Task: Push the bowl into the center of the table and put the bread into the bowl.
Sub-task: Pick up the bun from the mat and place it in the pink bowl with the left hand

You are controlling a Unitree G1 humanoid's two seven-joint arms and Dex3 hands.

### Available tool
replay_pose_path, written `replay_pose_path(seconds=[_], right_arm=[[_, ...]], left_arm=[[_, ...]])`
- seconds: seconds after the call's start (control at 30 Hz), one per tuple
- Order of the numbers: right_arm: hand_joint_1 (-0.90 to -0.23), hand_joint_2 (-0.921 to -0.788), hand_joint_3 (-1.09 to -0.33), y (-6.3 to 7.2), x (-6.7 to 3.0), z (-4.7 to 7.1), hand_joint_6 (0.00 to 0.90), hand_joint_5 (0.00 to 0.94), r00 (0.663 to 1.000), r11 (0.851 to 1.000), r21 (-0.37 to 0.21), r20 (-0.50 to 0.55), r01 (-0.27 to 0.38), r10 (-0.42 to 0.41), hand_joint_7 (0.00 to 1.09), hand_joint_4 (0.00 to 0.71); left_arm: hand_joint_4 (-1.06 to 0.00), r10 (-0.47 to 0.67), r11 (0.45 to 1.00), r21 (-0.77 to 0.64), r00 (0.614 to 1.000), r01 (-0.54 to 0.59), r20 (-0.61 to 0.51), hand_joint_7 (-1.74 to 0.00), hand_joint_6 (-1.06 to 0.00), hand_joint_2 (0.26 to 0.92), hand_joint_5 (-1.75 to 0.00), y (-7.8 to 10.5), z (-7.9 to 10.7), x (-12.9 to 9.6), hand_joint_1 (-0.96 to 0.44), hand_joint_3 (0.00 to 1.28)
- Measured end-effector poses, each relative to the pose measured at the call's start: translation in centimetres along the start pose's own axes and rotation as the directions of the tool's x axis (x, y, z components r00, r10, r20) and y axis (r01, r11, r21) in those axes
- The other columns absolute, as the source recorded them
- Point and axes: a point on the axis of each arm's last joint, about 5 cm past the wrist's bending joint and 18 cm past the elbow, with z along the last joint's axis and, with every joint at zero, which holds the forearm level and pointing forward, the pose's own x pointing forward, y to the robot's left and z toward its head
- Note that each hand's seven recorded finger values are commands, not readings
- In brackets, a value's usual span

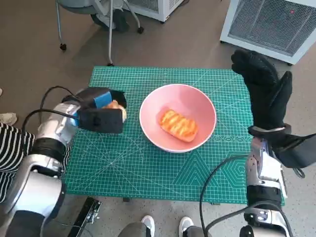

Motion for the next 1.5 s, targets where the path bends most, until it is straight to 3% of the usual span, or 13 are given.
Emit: replay_pose_path(seconds=[0.2, 0.43, 0.63, 1.07, 1.5], right_arm=[[-0.705, -0.921, -0.684, 0.0, -0.01, 0.0, 0.061, 0.0, 1.0, 1.0, 0.0, 0.0, 0.0, 0.0, 0.4, 0.158], [-0.705, -0.921, -0.683, 0.0, -0.01, 0.0, 0.06, 0.0, 1.0, 1.0, 0.002, 0.0, -0.002, 0.002, 0.4, 0.158], [-0.704, -0.921, -0.683, 0.0, -0.01, 0.0, 0.06, 0.0, 1.0, 1.0, 0.002, 0.0, -0.003, 0.003, 0.4, 0.156], [-0.703, -0.921, -0.684, 0.0, -0.01, 0.0, 0.06, 0.0, 1.0, 1.0, 0.003, -0.002, -0.01, 0.01, 0.4, 0.155], [-0.703, -0.921, -0.684, 0.0, -0.08, 0.1, 0.059, 0.0, 1.0, 1.0, 0.001, 0.003, -0.011, 0.011, 0.4, 0.156]], left_arm=[[-0.73, 0.158, 0.987, -0.06, 0.98, -0.152, 0.122, -1.25, -0.59, 0.92, -1.06, 2.6, 1.0, -0.3, 0.0, 0.07], [-0.75, 0.332, 0.943, -0.126, 0.9, -0.308, 0.283, -1.22, -0.6, 0.92, -1.07, 4.9, 3.0, -1.2, 0.0, 0.05], [-0.75, 0.392, 0.92, -0.162, 0.835, -0.357, 0.387, -1.19, -0.61, 0.92, -1.09, 5.4, 5.0, -1.9, 0.0, 0.05], [-0.77, 0.351, 0.936, -0.193, 0.775, -0.293, 0.525, -1.18, -0.63, 0.92, -1.05, 4.0, 9.0, -2.0, 0.0, 0.03], [-0.66, 0.194, 0.981, -0.127, 0.801, -0.148, 0.566, -1.25, -0.55, 0.921, -1.19, 2.0, 9.8, -0.9, 0.0, 0.11]])
